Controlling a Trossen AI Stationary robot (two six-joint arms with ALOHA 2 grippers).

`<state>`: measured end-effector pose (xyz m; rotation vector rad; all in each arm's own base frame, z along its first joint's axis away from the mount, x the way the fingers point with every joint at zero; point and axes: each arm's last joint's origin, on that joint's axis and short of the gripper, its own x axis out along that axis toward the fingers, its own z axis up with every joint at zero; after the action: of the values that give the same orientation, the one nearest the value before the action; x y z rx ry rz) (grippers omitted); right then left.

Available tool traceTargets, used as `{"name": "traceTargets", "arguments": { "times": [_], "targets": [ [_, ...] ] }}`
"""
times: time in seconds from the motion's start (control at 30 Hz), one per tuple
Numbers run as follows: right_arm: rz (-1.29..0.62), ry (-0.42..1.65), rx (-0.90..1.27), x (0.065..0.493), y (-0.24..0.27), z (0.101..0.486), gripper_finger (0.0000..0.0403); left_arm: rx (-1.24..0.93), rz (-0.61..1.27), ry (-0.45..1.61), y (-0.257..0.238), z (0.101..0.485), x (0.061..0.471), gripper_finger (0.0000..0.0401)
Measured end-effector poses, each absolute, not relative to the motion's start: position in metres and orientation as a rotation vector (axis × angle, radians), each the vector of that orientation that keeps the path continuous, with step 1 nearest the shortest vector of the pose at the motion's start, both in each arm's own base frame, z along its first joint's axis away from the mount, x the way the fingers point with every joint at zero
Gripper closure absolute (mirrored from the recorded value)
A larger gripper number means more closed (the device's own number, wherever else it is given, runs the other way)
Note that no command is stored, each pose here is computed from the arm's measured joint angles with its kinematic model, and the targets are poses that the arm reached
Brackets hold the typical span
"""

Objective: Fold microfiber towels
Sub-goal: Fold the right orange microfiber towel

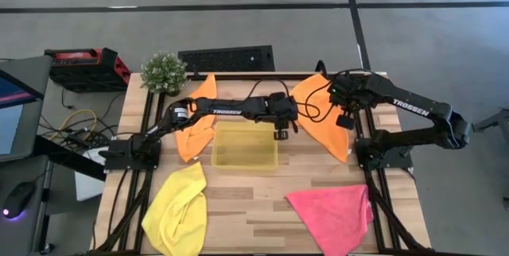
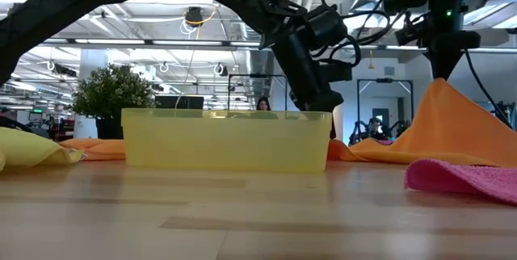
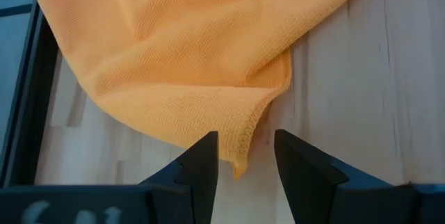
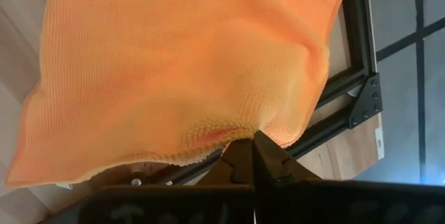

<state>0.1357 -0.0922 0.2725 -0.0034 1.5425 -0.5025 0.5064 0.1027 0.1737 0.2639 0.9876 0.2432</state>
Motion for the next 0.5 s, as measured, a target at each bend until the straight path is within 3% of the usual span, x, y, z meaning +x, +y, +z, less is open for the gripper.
{"name": "traceTargets", "arguments": {
  "times": [0.5],
  "targets": [
    [-0.511, 1.519, -0.008, 0.138, -0.093, 0.273, 0.0400, 0.251, 0.217, 0.943, 0.098, 0.180, 0.511, 0.0266]
  ]
}}
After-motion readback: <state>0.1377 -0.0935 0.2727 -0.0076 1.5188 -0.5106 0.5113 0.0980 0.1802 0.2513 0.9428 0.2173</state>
